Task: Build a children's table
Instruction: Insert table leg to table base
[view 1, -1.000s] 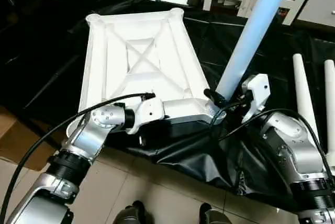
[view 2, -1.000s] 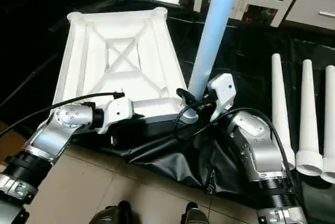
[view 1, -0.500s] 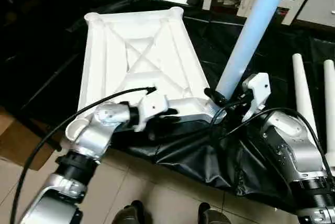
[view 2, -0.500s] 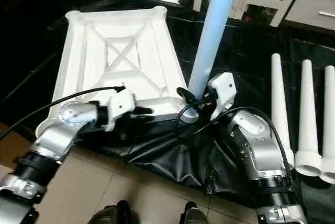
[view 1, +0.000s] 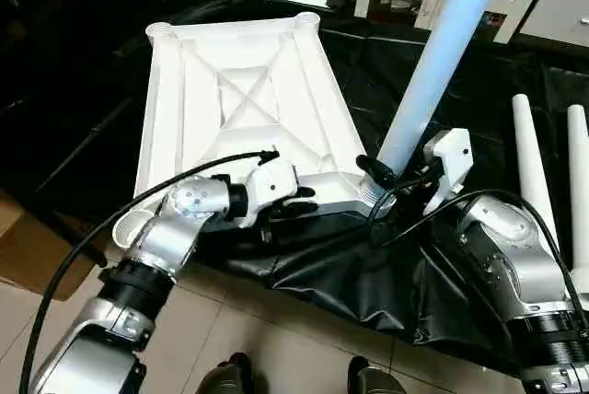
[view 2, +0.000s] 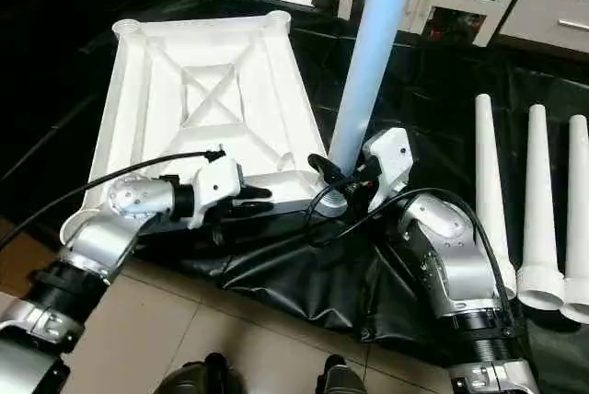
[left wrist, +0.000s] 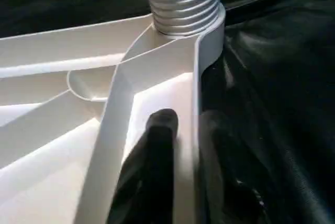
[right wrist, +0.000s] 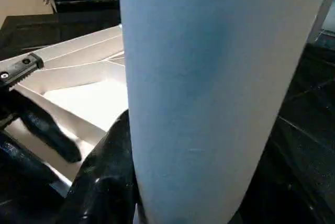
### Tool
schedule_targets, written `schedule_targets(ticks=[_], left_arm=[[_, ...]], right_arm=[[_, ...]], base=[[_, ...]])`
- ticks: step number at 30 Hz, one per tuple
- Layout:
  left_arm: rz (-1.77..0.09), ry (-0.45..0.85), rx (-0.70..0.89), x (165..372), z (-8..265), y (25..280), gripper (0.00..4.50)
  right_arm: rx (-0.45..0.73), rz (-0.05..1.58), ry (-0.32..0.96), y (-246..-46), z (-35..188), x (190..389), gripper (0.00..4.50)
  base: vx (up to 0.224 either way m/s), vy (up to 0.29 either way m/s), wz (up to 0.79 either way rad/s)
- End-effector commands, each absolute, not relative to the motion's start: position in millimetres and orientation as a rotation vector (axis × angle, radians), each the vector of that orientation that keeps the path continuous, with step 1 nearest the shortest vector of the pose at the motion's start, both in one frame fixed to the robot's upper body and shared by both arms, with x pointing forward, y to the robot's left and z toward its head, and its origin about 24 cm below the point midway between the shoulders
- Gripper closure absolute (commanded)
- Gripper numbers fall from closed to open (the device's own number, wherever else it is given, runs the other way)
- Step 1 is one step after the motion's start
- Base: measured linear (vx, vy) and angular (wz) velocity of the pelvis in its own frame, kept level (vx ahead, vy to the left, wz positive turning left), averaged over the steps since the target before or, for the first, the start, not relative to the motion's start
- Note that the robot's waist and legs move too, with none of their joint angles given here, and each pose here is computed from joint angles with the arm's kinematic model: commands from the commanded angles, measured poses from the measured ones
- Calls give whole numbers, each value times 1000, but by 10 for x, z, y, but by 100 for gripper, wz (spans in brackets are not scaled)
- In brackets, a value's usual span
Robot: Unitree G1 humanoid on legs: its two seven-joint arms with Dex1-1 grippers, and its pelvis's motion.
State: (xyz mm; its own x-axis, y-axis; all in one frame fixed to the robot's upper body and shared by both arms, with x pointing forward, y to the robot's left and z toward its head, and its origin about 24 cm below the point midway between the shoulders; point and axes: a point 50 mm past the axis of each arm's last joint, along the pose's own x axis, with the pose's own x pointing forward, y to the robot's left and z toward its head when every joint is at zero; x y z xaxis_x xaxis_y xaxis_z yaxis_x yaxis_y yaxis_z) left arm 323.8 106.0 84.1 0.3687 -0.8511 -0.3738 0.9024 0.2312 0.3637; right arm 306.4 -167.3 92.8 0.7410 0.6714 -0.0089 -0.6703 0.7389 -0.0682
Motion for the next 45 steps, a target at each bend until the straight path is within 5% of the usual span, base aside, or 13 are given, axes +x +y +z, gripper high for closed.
schedule_targets(ticks=[1,13,37,45], left_arm=[[-1193,102,606,3262,852,1074,334],[-1251,244,650,3223,696,1150,334],[-1254,310,729,3277,610,1127,334],[-1241,343,738,3293,587,1105,407]], right_arm=[[-71,702,206,-1772,491,2963,259],[-67,701,206,-1754,482,2961,259],[-73,698,211,-1761,474,2945,259],[-73,698,206,-1753,481,2957,259]], base=[[0,0,0],[0,0,0],[0,0,0],[0,0,0]])
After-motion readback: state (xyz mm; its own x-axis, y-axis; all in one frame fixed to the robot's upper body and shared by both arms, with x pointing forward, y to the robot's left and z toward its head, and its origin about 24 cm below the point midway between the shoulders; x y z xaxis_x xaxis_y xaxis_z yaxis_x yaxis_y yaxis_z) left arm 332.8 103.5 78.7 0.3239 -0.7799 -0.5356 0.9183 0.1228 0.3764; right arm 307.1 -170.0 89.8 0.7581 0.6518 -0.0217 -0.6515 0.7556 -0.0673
